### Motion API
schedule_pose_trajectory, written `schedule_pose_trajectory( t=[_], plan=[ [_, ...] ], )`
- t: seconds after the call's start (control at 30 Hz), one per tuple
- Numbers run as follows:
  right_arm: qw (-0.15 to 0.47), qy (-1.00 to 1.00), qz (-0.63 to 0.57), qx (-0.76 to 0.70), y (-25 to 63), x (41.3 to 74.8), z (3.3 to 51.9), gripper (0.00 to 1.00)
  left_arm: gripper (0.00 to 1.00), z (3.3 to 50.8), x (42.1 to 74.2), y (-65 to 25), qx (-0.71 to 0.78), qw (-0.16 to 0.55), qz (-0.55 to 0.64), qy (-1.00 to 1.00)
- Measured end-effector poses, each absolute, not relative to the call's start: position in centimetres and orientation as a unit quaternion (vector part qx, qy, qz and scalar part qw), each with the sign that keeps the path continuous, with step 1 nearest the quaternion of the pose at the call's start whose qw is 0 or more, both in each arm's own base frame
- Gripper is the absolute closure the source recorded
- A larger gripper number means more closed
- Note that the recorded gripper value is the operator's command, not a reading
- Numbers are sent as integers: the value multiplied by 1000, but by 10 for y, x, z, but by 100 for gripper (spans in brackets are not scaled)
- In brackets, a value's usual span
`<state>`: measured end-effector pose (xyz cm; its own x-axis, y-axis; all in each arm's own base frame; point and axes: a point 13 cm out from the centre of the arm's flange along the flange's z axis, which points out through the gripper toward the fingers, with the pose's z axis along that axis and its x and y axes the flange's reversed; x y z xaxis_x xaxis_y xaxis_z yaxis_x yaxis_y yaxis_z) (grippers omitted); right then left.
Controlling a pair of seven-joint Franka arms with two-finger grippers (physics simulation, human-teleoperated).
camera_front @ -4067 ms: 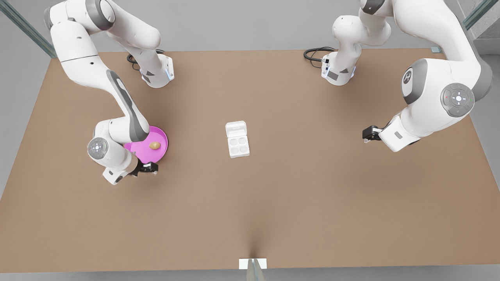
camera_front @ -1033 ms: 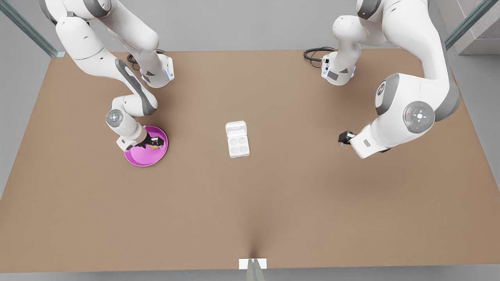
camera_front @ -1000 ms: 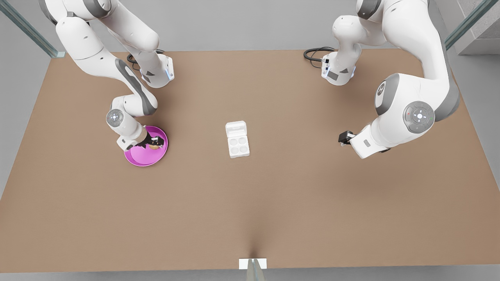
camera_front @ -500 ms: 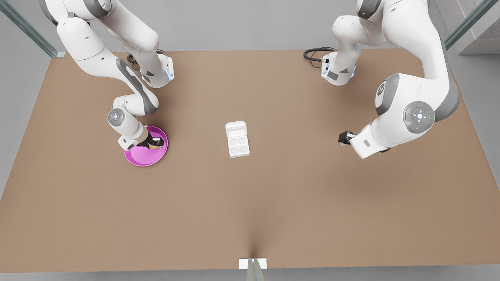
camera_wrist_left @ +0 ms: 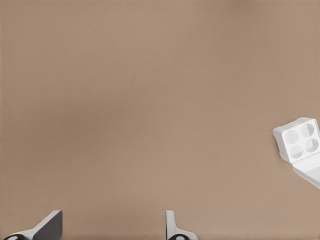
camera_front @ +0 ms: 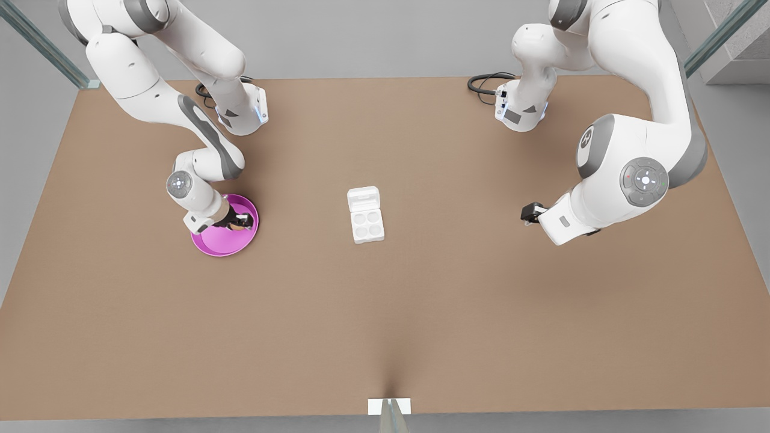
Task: Pack egg into the box and close the box lid
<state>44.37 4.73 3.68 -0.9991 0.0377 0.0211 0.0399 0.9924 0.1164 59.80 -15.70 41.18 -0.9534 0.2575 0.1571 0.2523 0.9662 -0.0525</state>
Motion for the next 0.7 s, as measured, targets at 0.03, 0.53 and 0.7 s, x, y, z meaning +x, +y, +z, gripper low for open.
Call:
schedule_pose_trajectory(
  t=[0.03,0.53,0.7],
  plan=[
    [9,-998,-59,-19,47,444,37,51,0,412,598,-157,-129,82,16,-988],
    [-15,-998,-56,-10,41,470,53,51,0,411,598,-157,-129,82,16,-988],
    [-19,-998,-54,-3,39,483,62,49,0,411,598,-157,-129,82,16,-988]
  ],
)
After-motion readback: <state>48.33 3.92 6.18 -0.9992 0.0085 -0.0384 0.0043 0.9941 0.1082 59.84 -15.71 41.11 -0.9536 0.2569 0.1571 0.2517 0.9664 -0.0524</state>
